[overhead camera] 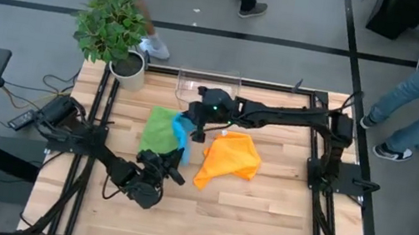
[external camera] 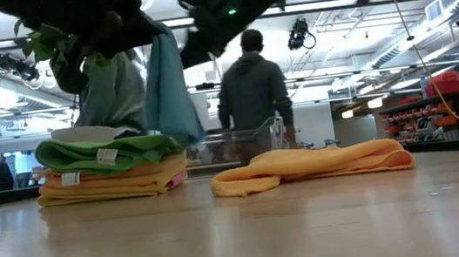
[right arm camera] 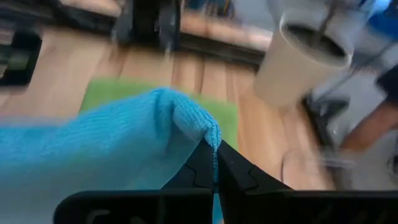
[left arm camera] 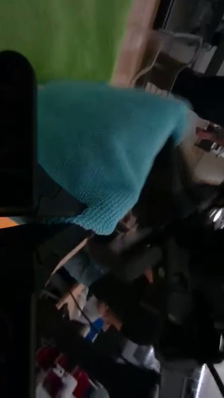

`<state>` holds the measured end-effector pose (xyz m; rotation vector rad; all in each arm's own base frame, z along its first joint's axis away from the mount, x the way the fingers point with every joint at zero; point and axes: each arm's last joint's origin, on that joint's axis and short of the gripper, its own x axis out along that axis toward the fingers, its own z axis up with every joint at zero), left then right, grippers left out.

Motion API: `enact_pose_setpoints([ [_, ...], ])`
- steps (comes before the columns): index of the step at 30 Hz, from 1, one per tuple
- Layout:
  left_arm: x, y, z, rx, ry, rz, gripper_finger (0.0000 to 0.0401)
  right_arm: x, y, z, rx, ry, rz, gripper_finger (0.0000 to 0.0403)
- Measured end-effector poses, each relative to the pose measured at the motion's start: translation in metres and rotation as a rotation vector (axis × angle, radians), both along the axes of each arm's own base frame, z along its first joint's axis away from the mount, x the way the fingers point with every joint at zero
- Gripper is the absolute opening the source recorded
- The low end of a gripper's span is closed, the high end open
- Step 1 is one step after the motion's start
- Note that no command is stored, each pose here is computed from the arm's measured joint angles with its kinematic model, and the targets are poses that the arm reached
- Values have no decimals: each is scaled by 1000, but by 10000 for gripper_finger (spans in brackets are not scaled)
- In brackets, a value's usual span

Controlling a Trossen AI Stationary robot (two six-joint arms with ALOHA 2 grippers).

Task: Fold microfiber towels
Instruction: Stack the folded blue microfiber cloth on top of the folded green microfiber cloth

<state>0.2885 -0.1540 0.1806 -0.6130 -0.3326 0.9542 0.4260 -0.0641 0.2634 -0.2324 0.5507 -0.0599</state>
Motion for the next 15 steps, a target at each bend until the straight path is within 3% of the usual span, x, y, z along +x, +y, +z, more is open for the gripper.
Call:
enact_pose_setpoints([
  [7,-3,0,6,29,46,-7,12,22,-6,-12,-48,-40,106,7],
  [15,-12,4,-6,31,52,-16,12,41,-9,-13,-80,-51,131,7],
])
